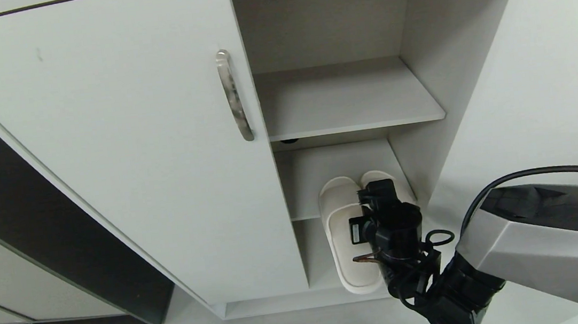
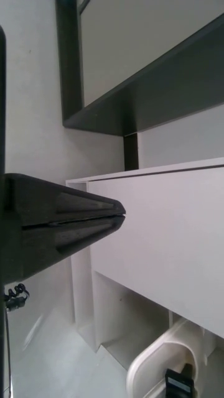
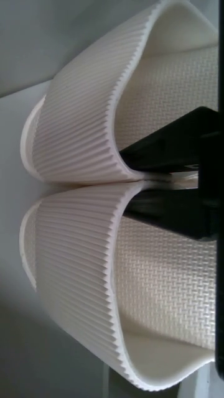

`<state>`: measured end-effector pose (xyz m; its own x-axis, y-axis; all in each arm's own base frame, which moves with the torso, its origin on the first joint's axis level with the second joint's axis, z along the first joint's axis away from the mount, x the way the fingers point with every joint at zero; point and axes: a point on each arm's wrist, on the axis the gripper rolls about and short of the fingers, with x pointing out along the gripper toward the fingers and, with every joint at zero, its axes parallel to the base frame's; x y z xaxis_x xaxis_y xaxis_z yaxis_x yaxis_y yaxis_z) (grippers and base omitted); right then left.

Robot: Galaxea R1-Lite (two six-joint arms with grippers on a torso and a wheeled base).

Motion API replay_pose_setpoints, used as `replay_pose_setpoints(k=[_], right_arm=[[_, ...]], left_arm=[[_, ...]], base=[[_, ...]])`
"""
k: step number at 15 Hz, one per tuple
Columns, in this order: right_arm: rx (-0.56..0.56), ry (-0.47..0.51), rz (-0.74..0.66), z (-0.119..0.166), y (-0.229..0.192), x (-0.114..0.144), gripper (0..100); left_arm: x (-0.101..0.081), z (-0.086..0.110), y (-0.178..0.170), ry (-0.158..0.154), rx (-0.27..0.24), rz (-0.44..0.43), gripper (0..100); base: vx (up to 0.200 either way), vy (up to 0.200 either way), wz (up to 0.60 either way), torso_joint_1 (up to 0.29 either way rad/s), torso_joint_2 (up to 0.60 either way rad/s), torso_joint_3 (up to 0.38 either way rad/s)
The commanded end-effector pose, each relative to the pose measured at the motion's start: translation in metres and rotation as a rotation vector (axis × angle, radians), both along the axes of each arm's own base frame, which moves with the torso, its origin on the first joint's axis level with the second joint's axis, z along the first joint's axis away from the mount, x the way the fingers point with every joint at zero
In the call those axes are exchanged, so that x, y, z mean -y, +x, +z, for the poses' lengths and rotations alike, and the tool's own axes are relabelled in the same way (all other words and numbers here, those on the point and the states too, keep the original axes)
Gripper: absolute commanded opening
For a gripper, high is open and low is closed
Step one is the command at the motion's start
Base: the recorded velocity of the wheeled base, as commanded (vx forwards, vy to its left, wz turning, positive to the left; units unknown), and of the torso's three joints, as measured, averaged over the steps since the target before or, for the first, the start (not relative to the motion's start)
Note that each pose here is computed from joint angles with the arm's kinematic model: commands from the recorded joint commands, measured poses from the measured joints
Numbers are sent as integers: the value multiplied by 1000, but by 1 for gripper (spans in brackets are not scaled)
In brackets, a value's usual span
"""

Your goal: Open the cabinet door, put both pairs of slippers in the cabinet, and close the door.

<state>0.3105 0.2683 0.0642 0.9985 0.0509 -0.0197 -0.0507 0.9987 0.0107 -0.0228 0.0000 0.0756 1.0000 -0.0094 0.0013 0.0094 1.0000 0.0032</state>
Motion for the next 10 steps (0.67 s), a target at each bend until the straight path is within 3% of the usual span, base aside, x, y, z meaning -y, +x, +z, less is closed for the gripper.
replay_pose_setpoints(k=[1, 5, 10], right_arm=[[3, 2, -8, -2, 12, -5, 0], [11, 7, -10, -3, 33, -23, 0], [36, 7, -25, 11, 52, -24, 0]], left_arm=[[0, 0, 0, 0, -1, -1, 0], [0, 0, 0, 0, -1, -4, 0], [0, 0, 0, 0, -1, -4, 0]], base=[[0, 0, 0, 0, 0, 0], [0, 0, 0, 0, 0, 0], [0, 0, 0, 0, 0, 0]])
